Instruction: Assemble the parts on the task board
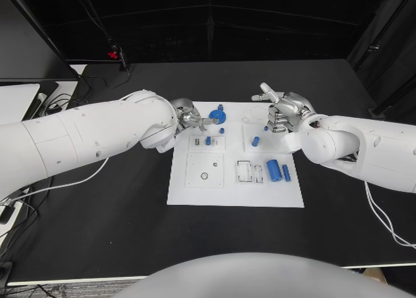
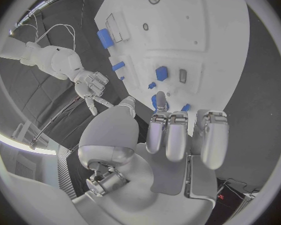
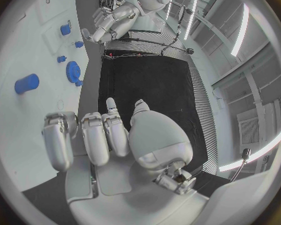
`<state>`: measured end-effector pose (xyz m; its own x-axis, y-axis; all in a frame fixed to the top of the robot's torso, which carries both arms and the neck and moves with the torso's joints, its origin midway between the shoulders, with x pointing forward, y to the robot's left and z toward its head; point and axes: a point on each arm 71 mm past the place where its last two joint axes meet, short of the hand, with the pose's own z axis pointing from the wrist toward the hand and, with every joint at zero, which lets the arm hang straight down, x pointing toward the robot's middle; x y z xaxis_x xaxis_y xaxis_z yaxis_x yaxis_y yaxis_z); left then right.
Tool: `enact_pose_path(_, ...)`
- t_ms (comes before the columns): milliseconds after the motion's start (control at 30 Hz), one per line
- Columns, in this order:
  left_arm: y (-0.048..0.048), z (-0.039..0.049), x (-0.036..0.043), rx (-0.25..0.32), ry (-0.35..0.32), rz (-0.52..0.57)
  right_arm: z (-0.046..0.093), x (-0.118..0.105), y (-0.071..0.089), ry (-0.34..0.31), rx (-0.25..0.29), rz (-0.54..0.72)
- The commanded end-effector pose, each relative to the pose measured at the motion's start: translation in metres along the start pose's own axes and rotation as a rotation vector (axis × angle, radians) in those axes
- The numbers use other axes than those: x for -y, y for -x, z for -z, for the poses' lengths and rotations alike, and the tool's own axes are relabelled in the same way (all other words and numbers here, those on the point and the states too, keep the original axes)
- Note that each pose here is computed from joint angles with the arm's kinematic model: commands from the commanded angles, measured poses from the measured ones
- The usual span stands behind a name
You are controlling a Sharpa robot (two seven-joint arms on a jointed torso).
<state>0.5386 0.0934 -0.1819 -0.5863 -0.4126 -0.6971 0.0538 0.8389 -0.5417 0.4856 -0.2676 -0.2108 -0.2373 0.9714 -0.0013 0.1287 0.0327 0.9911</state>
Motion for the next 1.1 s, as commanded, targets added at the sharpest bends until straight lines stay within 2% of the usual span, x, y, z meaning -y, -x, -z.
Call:
enact_pose_path(33, 0.0124, 0.0044, 0.0079, 0.051, -0.078, 0.003, 0.000, -0.001, -0.001, 0.007, -0.011, -0.004)
enact_pose_path(133, 0.0240, 0.0080, 0.0073, 0.036, -0.075, -0.017, 0.000, -0.001, -0.001, 0.006, -0.011, -0.004)
enact_pose_path(267, 0.0392, 0.0087, 0.0008, 0.030, -0.062, -0.072, 0.000, -0.001, -0.001, 0.006, -0.010, -0.004)
enact_pose_path(467, 0.0591, 0.0032, -0.0106, 0.059, -0.041, -0.145, 0.001, -0.002, -0.002, 0.007, -0.011, -0.005)
enact_pose_path(600, 0.0668, -0.0017, -0.0159, 0.056, -0.025, -0.165, 0.001, -0.002, -0.002, 0.007, -0.011, -0.005)
enact_pose_path(733, 0.0678, -0.0070, -0.0190, 0.014, -0.002, -0.184, 0.001, -0.002, -0.002, 0.006, -0.011, -0.005)
enact_pose_path(833, 0.0660, -0.0111, -0.0186, -0.011, 0.004, -0.207, 0.000, -0.002, -0.002, 0.006, -0.011, -0.005)
enact_pose_path(1100, 0.0561, -0.0227, -0.0097, -0.046, 0.000, -0.299, 0.000, -0.001, -0.003, 0.006, -0.012, -0.005)
